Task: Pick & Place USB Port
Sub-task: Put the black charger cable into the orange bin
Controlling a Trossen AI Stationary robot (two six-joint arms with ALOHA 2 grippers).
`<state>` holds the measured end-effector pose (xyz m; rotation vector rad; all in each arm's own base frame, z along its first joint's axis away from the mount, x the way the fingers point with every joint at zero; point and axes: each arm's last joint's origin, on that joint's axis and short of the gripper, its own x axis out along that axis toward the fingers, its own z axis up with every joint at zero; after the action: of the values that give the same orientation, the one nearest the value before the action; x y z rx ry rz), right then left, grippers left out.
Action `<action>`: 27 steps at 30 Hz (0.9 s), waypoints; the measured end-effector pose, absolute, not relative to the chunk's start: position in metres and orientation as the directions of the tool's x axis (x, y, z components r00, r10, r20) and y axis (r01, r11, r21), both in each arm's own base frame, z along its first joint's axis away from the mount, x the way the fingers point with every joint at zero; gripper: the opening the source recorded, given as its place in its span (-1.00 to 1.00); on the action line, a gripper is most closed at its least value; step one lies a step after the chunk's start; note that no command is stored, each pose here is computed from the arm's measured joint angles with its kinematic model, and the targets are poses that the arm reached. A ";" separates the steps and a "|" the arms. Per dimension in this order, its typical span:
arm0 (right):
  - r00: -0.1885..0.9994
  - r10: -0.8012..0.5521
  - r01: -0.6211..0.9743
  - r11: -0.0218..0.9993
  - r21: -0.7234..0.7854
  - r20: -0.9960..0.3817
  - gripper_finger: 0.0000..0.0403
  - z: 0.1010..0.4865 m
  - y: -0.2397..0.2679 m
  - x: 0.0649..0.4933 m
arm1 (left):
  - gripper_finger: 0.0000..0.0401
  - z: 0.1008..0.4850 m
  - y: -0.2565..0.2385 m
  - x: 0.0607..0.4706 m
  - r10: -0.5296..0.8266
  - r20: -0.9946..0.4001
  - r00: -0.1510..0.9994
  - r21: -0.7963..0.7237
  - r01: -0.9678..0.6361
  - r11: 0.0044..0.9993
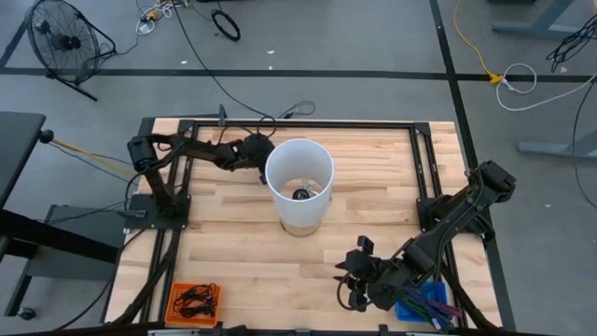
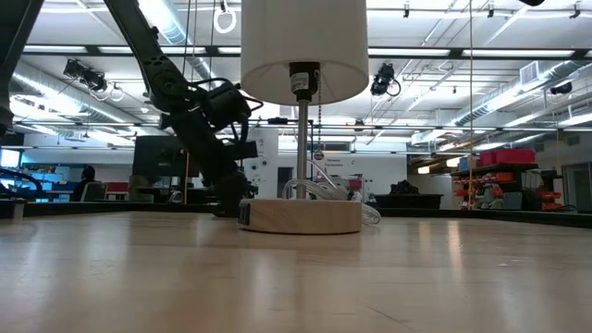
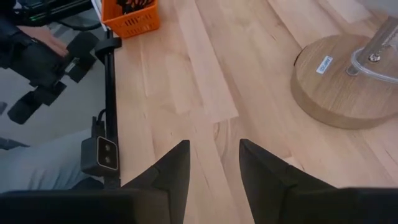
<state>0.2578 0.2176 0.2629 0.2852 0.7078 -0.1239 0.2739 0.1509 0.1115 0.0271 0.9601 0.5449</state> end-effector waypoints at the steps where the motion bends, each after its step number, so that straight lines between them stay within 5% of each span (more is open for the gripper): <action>1: 0.754 -0.016 0.206 0.955 0.214 -0.656 -0.32 0.263 0.218 0.258 | -0.32 0.112 0.150 0.273 0.446 -0.774 0.449 0.253 -0.427 0.868; 4: 0.755 -0.023 0.210 0.955 0.208 -0.655 -0.32 0.263 0.217 0.258 | -0.77 0.114 0.150 0.272 0.440 -0.782 0.441 0.246 -0.431 0.868; 6: 0.755 -0.027 0.210 0.957 0.202 -0.655 -0.32 0.263 0.217 0.258 | -0.89 0.116 0.149 0.273 0.440 -0.779 0.447 0.215 -0.469 0.857; 14: 0.754 -0.036 0.209 0.960 0.188 -0.656 -0.32 0.262 0.217 0.257 | -0.96 0.155 0.132 0.283 0.398 -0.779 0.484 0.182 -0.433 0.883; 27: 0.753 -0.032 0.164 0.976 0.140 -0.657 -0.32 0.262 0.217 0.257 | -0.96 0.250 0.040 0.247 0.329 -0.901 0.283 0.215 -0.367 0.905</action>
<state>0.2573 0.2167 0.2623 0.1945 0.7115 -0.1076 0.2474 0.0405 0.2504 -0.0372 1.1966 0.4660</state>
